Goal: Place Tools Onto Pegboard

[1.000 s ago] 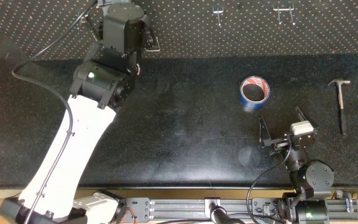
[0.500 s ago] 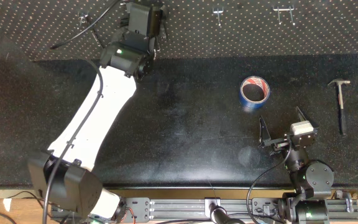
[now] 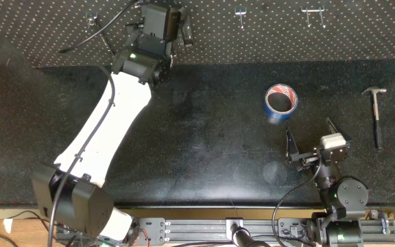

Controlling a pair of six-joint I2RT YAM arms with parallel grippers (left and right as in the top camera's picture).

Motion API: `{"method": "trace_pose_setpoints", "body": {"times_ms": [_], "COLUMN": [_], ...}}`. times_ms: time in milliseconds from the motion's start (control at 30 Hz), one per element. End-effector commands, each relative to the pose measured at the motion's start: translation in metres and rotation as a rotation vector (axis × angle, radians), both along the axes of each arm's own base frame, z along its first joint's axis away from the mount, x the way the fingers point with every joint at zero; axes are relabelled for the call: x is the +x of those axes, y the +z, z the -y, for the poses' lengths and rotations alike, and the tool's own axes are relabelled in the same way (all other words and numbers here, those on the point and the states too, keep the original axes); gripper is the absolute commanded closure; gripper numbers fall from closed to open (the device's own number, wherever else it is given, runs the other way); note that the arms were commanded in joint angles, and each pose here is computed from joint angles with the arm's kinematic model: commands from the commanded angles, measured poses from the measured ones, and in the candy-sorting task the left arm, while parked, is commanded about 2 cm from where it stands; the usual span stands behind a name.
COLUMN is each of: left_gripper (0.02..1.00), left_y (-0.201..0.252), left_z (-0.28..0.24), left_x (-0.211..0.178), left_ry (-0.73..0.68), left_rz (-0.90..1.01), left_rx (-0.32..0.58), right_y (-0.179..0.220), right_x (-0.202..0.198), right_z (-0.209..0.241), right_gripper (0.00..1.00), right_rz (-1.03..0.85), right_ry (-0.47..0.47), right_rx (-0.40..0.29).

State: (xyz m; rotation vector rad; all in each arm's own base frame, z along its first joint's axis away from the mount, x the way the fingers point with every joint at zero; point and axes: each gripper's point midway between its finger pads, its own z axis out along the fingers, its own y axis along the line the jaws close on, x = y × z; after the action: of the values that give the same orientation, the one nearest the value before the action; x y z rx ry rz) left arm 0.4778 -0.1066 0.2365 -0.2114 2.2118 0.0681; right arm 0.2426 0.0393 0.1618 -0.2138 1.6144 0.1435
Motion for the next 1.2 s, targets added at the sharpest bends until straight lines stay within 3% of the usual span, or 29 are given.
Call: {"method": "trace_pose_setpoints", "body": {"times_ms": [33,100,200,300,400,533,700,800,967,1200], "left_gripper": [0.023,0.023,0.020,0.023,0.023,0.023,0.023,0.023,0.023,0.023], "left_y": [0.051,0.066,0.036,-0.016,-0.045,-0.058,-0.076,-0.081,-0.076,-0.079], "left_z": [-0.038,-0.076,-0.120,-0.136,-0.133,-0.129,-0.142,-0.138,-0.113,-0.112], "left_x": [-0.042,-0.086,-0.142,-0.169,-0.186,-0.203,-0.228,-0.234,-0.223,-0.232], "left_ry": [0.046,0.105,0.181,0.148,0.059,-0.061,0.055,0.005,-0.135,-0.132], "left_rz": [0.016,-0.026,-0.003,0.205,0.405,0.450,0.372,0.368,0.581,0.580], "left_rx": [0.002,0.015,-0.029,-0.194,-0.250,-0.028,0.073,0.112,0.064,0.035], "right_y": [-0.001,-0.001,-0.001,-0.001,-0.001,-0.001,-0.001,-0.001,-0.001,-0.001], "right_x": [0.000,0.000,0.000,0.000,0.000,0.000,0.000,0.000,0.000,0.000], "right_z": [0.001,0.001,0.001,0.001,0.001,0.001,0.001,0.001,0.001,0.001], "right_gripper": [0.005,0.003,0.003,0.003,0.003,0.001,0.003,0.003,0.003,0.003], "right_rz": [-0.004,-0.004,-0.004,-0.004,-0.004,-0.004,-0.004,-0.004,-0.004,-0.004], "right_ry": [-0.006,-0.006,-0.006,-0.006,-0.006,-0.006,-0.006,-0.006,-0.006,-0.006], "right_rx": [0.011,0.011,0.011,0.011,0.011,0.011,0.011,0.011,0.011,0.011]}}
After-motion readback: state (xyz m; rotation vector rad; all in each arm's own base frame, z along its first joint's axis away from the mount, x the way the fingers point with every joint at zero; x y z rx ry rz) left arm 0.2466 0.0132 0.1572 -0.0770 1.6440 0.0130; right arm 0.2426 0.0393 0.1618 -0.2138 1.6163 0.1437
